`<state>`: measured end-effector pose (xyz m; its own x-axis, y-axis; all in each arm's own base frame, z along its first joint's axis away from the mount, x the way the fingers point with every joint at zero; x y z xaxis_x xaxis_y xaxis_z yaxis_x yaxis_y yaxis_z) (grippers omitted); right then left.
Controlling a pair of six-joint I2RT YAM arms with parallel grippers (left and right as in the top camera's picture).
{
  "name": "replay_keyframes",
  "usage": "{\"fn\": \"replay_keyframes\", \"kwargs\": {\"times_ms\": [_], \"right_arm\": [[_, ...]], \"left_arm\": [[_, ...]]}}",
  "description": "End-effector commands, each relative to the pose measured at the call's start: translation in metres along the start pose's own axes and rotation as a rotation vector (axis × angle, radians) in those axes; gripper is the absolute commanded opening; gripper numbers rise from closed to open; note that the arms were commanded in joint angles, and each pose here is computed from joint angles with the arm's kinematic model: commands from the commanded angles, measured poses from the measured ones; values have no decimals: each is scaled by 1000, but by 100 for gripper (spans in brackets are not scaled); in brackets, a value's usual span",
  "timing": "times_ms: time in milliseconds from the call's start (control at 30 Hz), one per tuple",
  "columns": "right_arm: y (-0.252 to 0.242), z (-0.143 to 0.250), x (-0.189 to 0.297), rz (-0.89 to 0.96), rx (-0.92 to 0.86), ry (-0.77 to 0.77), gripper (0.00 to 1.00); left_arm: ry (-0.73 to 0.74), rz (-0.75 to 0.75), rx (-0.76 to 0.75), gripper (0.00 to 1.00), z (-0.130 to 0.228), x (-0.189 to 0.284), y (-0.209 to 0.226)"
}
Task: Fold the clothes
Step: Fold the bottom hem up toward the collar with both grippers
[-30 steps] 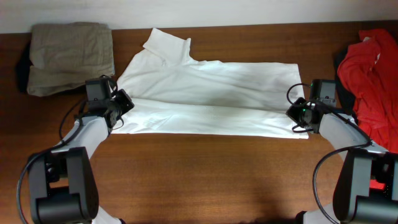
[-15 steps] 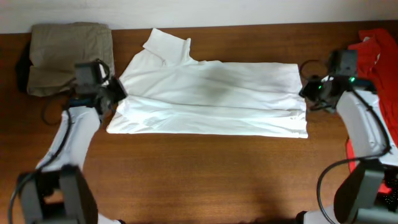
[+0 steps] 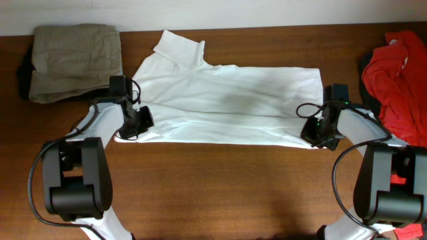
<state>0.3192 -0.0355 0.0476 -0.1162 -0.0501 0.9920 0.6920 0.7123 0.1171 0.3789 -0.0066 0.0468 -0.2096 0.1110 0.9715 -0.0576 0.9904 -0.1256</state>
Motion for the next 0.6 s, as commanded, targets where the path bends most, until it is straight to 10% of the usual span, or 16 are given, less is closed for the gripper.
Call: {"fn": "replay_keyframes", "kwargs": {"times_ms": [0, 267, 567], "right_arm": [[-12, 5, -15, 79, 0, 14, 4], [-34, -5, 4, 131, -110, 9, 4], [-38, 7, 105, 51, -172, -150, 4]], "left_arm": [[124, -86, 62, 1, 25, -31, 30], [283, -118, 301, 0, 63, -2, 79], [27, -66, 318, 0, 52, 112, 53]]}}
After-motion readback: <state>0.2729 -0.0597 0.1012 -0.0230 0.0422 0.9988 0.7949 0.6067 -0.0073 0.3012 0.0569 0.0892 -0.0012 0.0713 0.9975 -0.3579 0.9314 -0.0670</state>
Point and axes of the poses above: each gripper's point midway between its finger pads, its own x axis back along the fingers, its own y axis along the line the jaws close on, z = x × y, the point moved 5 cm from there along x, back along the fingers, and after that the axes turned 13 degrees about -x, right-handed, at the moved point
